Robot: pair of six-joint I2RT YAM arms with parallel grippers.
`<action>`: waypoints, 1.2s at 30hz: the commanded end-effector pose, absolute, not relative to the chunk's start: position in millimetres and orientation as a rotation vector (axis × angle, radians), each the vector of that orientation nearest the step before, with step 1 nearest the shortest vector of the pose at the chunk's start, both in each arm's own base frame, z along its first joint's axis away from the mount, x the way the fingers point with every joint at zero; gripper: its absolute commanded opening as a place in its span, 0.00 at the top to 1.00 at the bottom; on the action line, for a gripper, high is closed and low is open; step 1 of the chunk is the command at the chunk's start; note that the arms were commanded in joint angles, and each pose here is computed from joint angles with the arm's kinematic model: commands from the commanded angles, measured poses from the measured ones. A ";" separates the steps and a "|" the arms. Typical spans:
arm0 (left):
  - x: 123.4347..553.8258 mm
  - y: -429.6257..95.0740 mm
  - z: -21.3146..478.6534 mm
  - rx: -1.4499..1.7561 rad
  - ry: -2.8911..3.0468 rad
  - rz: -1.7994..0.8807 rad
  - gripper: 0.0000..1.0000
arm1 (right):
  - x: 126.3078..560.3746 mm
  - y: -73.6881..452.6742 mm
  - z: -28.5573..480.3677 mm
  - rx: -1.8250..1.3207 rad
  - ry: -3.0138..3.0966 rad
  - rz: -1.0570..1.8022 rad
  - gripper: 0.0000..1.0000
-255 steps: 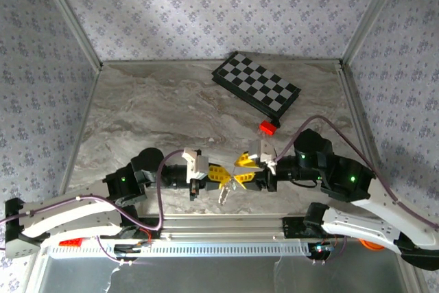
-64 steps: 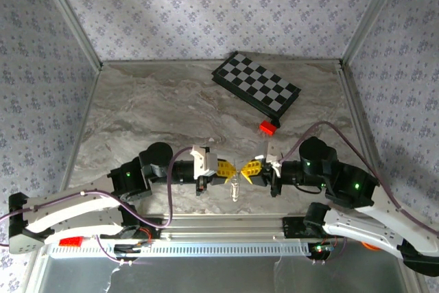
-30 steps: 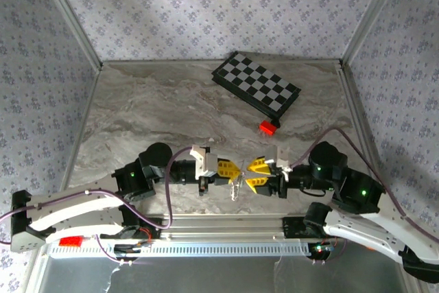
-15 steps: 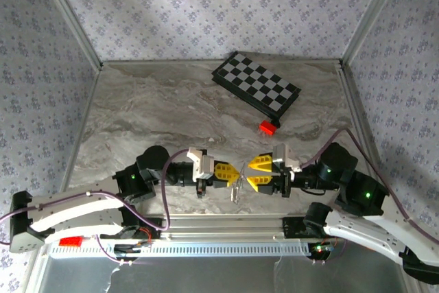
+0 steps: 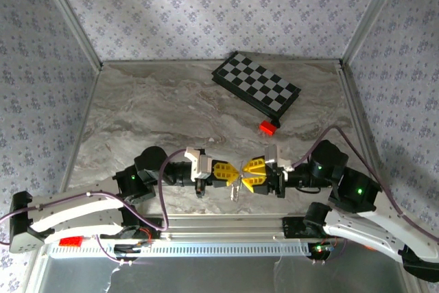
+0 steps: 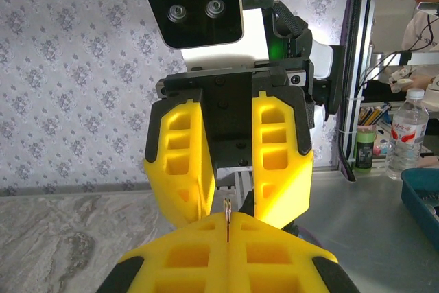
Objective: Put the keys on the keyring
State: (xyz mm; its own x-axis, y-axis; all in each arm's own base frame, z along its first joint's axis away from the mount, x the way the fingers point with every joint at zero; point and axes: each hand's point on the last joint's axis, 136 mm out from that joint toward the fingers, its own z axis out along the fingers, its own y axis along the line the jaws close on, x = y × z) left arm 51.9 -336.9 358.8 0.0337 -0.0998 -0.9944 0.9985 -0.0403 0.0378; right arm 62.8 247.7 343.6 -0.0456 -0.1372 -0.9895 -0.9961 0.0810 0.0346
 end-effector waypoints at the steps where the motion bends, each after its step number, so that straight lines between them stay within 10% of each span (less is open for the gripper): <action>1: 44.9 -329.3 382.9 1.137 0.997 -1.294 1.00 | 59.0 249.4 347.6 -1.244 1.344 1.128 0.74; 24: 57.0 -332.9 374.4 1.120 1.073 -1.241 1.00 | 61.7 249.0 349.8 -1.235 1.337 1.105 1.00; 28: 72.0 -329.8 362.3 1.131 1.194 -1.124 0.72 | 78.0 243.9 345.3 -1.192 1.409 0.999 1.00; 36: 80.5 -314.7 339.2 1.269 1.379 -0.933 0.65 | 91.7 241.9 328.8 -1.257 1.578 0.866 1.00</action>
State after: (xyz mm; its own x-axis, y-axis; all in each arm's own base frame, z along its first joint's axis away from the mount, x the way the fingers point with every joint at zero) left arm 81.4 -324.9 345.8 0.0349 0.1141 -0.9929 0.9883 0.1439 0.0512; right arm 89.7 248.4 325.5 -0.0844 -0.2855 -0.9547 -0.9768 0.2131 0.0227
